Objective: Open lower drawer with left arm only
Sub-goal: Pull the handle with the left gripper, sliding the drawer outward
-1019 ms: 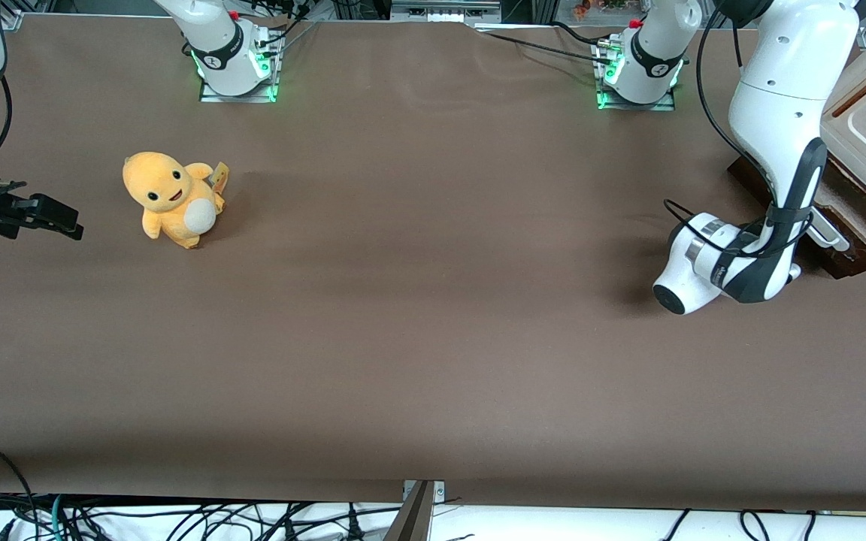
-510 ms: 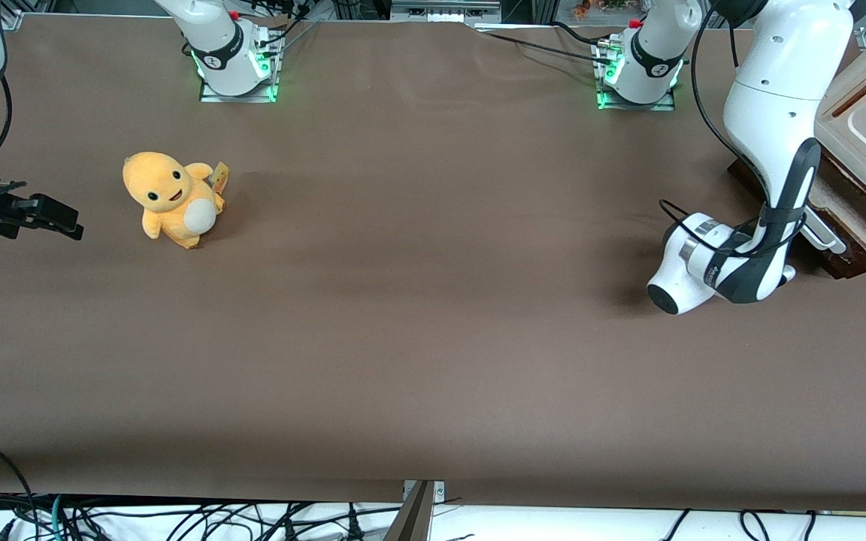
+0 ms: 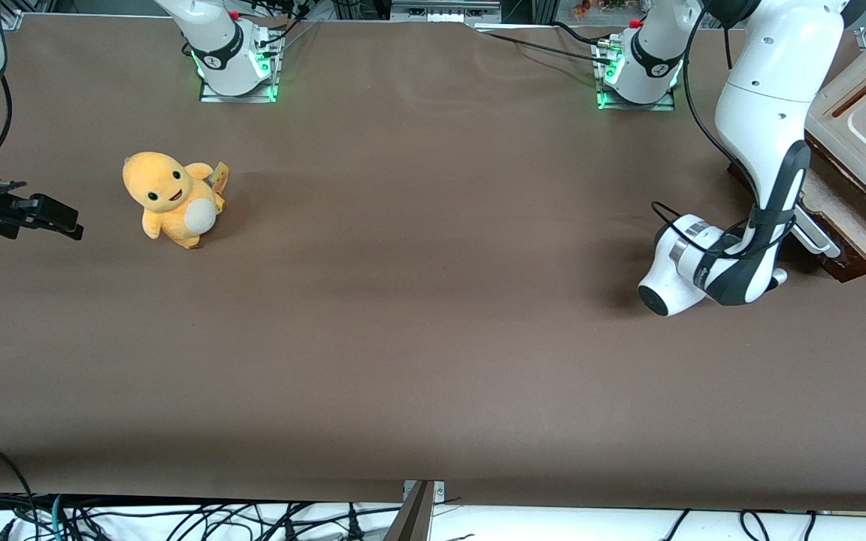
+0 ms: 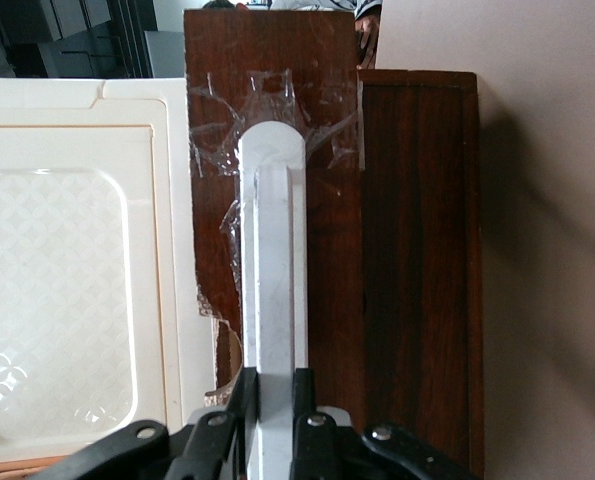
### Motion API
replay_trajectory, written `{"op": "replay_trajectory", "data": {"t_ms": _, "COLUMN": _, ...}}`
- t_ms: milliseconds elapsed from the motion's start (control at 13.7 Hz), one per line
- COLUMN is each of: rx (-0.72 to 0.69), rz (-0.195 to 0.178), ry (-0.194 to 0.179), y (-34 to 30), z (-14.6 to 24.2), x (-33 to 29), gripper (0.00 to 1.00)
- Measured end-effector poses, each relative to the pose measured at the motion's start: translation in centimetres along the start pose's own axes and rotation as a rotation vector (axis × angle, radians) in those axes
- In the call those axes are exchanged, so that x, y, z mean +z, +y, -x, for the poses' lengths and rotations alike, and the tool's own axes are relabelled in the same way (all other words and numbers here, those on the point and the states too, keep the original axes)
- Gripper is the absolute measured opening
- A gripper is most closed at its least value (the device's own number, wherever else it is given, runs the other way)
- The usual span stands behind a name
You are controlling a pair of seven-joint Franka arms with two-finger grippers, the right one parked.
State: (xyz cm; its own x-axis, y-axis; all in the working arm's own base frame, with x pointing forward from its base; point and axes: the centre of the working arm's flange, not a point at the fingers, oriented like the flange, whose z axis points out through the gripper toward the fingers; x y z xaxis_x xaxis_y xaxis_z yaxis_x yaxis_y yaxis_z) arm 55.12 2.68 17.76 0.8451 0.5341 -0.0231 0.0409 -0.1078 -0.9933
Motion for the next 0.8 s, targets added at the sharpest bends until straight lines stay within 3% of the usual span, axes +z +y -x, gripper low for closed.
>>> {"op": "replay_trajectory", "data": {"t_ms": 291, "rx": 0.001, "rz": 0.000, "ry": 0.001, "y": 0.1, "z": 0.1, "x": -0.3, "gripper": 0.19}}
{"op": "replay_trajectory", "data": {"t_ms": 437, "rx": 0.020, "rz": 0.005, "ry": -0.025, "y": 0.4, "z": 1.0, "x": -0.8, "gripper": 0.22}}
{"op": "replay_trajectory", "data": {"t_ms": 801, "rx": 0.028, "rz": -0.008, "ry": -0.031, "y": 0.3, "z": 1.6, "x": -1.2, "gripper": 0.68}}
